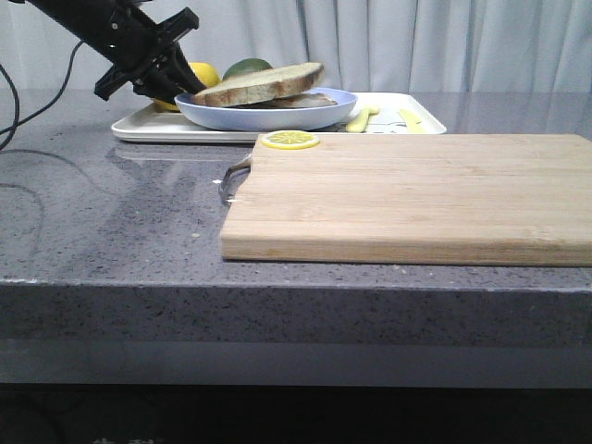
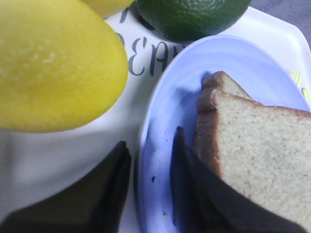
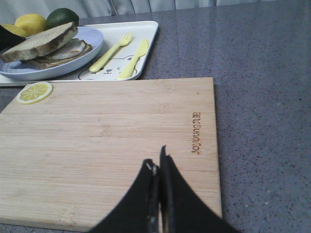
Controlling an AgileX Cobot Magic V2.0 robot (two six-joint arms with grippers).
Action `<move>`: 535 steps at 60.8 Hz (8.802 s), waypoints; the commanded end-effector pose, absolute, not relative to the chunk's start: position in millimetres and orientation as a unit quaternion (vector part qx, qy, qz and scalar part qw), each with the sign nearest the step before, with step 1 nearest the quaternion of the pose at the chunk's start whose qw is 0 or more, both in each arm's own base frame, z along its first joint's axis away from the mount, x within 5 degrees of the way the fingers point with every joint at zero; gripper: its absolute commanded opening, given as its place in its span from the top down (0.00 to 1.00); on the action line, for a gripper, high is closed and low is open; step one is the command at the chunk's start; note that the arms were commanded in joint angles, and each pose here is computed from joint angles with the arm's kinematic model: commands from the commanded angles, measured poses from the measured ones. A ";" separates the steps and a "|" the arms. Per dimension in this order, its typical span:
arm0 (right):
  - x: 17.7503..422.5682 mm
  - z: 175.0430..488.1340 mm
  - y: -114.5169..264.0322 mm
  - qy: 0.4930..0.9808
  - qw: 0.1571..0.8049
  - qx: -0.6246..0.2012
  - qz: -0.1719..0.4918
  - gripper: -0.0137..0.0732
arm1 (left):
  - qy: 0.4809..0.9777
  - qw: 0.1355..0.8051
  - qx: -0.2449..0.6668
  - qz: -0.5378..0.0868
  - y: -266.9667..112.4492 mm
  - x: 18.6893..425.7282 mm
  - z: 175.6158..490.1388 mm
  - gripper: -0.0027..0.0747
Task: Place bread and move sandwich to tray
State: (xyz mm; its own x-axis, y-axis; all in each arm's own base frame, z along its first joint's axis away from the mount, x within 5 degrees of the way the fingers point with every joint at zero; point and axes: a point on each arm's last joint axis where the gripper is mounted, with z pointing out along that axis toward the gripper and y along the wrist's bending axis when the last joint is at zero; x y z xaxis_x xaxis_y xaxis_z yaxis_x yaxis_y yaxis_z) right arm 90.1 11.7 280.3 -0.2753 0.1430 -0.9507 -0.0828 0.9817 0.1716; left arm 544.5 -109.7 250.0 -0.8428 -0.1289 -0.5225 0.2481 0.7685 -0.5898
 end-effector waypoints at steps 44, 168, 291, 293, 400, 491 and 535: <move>92.0 293.8 10.5 0.765 0.637 0.023 0.093 0.92 | 0.800 0.445 0.108 -0.388 -89.1 471.2 430.6 0.99; 92.1 294.2 10.4 0.763 0.639 0.023 0.093 0.92 | 0.871 0.477 0.115 -0.030 -77.2 186.4 413.5 0.99; 92.1 294.2 10.4 0.763 0.639 0.023 0.093 0.92 | 0.655 0.737 0.076 -0.147 -9.1 29.5 300.5 0.99; 92.1 294.2 10.4 0.763 0.639 0.023 0.093 0.92 | 0.649 0.744 0.060 -0.143 -8.9 31.0 296.2 0.99; 92.0 294.0 10.5 0.764 0.638 0.023 0.093 0.92 | 0.682 0.726 -0.052 -0.073 -1.4 54.3 208.9 0.99; 55.4 194.5 5.6 0.722 0.687 0.024 0.081 0.92 | 0.683 0.725 -0.051 -0.074 -1.5 54.5 208.7 0.99; 55.4 194.5 5.6 0.722 0.687 0.024 0.081 0.92 | 0.683 0.725 -0.051 -0.074 -1.5 54.5 208.7 0.99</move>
